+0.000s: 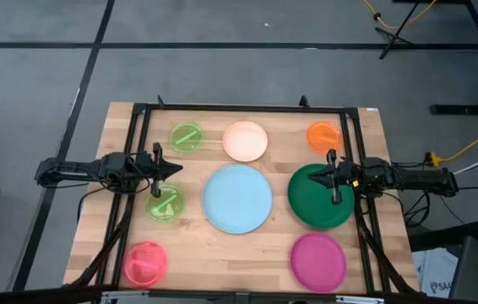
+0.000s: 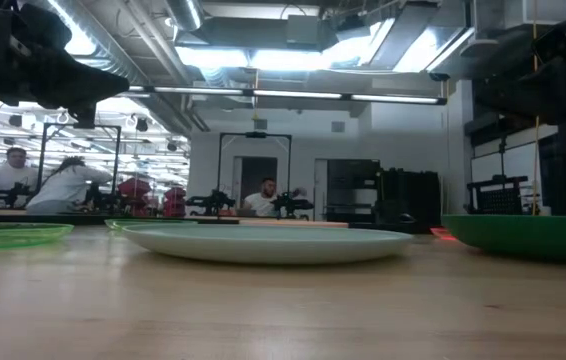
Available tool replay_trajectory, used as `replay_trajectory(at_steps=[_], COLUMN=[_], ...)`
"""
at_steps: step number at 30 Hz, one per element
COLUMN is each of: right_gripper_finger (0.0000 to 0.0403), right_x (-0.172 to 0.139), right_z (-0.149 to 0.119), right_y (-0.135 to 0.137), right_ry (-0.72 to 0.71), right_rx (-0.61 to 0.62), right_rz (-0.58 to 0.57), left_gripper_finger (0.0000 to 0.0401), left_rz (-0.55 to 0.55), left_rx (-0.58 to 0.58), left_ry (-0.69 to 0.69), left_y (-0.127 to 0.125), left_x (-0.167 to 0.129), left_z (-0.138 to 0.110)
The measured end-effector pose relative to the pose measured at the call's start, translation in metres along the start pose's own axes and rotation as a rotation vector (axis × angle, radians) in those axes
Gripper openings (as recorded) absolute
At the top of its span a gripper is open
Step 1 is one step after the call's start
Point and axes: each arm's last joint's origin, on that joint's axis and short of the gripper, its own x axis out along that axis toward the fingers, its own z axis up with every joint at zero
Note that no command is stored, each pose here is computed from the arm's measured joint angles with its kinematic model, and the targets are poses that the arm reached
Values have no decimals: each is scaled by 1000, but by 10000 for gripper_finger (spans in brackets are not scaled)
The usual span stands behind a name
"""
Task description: Stack plastic plates
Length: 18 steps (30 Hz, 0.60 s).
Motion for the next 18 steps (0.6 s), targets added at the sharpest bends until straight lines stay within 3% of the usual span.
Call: replay_trajectory(at_steps=[8,13,18], right_gripper_finger=[24,24,24], right_x=[0,0,0], right_z=[0,0,4], right_y=[-1,-1,-1], right_ry=[-4,-7,-48], right_rx=[-12,111,121], right_rz=[-31,-23,-27], left_gripper_finger=[4,4,4], left_rz=[-3,-9,12], left_rx=[-8,-25,-1], left_ry=[-36,-134,-213], left_y=[0,-1,0], left_x=[0,-1,-2], left_z=[4,13,21])
